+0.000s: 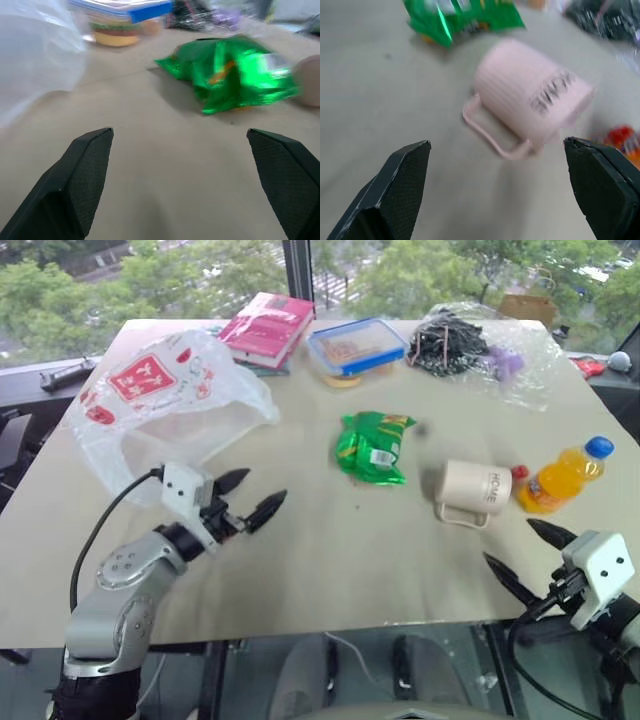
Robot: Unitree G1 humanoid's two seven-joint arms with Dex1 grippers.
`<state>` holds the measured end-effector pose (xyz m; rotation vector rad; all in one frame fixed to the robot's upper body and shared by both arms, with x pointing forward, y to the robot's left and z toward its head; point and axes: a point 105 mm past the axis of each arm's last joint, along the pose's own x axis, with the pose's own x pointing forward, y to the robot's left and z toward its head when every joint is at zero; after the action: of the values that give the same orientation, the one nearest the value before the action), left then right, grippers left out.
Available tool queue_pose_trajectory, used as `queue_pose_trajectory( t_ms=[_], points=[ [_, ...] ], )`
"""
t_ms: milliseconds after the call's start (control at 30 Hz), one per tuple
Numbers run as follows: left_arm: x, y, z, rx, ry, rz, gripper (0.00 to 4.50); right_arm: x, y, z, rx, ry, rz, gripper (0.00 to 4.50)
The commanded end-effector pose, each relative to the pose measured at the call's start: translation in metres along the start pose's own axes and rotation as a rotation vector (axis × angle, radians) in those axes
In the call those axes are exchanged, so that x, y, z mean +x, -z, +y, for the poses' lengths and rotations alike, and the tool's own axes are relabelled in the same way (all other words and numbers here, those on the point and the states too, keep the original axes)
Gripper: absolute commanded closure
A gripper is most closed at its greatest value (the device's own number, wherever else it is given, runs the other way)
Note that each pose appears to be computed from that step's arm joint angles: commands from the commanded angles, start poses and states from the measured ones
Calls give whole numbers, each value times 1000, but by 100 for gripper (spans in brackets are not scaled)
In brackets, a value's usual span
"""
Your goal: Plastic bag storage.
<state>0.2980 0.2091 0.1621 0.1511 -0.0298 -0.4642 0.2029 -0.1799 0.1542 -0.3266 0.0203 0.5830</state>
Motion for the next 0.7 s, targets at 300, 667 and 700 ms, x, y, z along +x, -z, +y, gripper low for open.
queue_pose_trajectory(
  t_ms=[300, 667, 700],
  points=[
    [-3, -42, 86, 826, -528, 226, 0, 23, -50, 22, -59, -177, -184, 6],
    [41, -13, 137, 957, -498, 518, 0, 32, -52, 23, -56, -163, -199, 6],
    [46, -14, 142, 962, -507, 527, 0, 32, -52, 24, -56, -162, -199, 6]
  ],
)
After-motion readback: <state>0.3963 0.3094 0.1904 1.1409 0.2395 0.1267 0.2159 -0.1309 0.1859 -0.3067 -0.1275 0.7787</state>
